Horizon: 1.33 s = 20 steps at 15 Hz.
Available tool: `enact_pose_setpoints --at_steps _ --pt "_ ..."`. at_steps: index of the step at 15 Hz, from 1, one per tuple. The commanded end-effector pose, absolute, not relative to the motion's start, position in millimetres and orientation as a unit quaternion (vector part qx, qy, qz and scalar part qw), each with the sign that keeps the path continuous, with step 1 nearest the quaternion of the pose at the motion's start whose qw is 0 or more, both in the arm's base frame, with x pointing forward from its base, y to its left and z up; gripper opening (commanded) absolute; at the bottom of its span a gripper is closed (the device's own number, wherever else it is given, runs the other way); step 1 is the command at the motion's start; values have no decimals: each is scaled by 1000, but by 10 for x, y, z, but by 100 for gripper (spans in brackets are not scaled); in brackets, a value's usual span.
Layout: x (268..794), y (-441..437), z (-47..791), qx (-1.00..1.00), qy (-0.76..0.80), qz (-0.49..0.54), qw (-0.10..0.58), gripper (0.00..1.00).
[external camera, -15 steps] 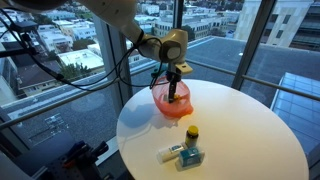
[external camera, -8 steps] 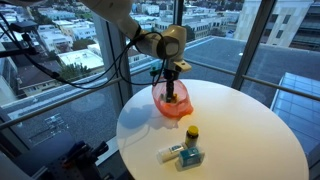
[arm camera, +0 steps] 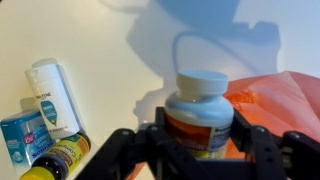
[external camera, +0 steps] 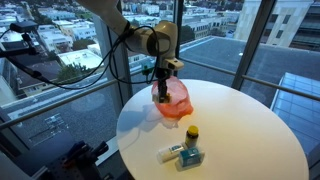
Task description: Remove the white container from the orange plastic bag and put it on the table
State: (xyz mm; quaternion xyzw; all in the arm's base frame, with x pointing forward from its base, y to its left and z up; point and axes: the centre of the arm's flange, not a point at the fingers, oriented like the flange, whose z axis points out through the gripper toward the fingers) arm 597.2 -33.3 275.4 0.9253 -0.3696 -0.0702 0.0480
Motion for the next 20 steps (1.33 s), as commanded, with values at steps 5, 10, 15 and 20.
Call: enact_pose_setpoints --at_steps 5,10,15,20 --pt "5241 -121 2850 940 -333 -48 55 37" --pt "5116 -333 2709 926 -372 -50 42 37" --pt "5156 -727 2522 904 -424 -42 35 37" --pt "5251 -1092 2339 886 -462 -16 28 37"
